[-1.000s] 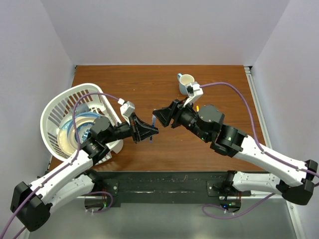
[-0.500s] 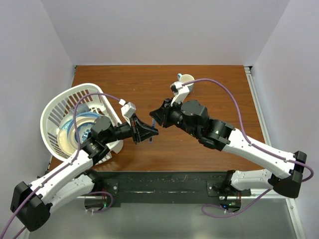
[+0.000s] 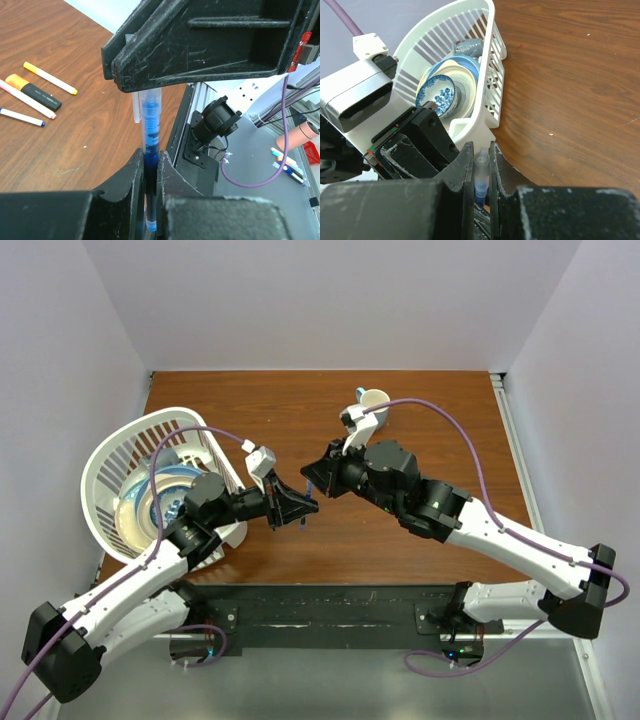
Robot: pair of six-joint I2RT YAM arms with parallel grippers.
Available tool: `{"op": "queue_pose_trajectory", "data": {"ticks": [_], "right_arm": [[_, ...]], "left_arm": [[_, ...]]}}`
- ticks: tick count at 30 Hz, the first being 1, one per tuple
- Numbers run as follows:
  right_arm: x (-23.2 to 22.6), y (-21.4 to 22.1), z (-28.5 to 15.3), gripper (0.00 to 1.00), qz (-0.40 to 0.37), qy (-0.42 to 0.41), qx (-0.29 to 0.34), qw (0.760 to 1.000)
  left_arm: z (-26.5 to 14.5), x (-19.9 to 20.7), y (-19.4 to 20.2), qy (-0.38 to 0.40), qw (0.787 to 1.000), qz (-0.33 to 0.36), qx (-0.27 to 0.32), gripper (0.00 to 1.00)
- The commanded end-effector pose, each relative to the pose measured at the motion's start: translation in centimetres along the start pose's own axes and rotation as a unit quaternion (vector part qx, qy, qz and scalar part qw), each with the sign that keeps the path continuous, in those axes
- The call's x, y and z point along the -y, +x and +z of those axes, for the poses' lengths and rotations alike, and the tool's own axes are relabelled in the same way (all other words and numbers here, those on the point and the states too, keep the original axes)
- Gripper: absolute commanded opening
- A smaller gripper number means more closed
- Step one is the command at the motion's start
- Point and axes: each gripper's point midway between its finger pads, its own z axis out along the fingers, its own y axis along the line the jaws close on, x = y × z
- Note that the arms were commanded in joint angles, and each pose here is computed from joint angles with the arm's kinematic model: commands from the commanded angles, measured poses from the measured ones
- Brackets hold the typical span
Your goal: Insert the pens into the pen caps
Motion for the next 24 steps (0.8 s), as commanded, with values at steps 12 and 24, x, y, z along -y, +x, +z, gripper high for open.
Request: {"op": "queue_pose_trajectory", "data": {"ticks": [12, 24], "right_arm": [[1.0, 12.6, 0.3, 0.0, 0.067, -0.031, -0.134, 0.988], [-0.7, 16.4, 0.6, 0.0, 0.08, -0.063, -0.159, 0.982]], "left_arm": [[1.9, -2.8, -11.1, -0.101, 0.984, 0.079, 0.122, 0.0], [2.0, -5.2, -18.4, -0.15, 0.968, 0.134, 0.149, 0.0]]}}
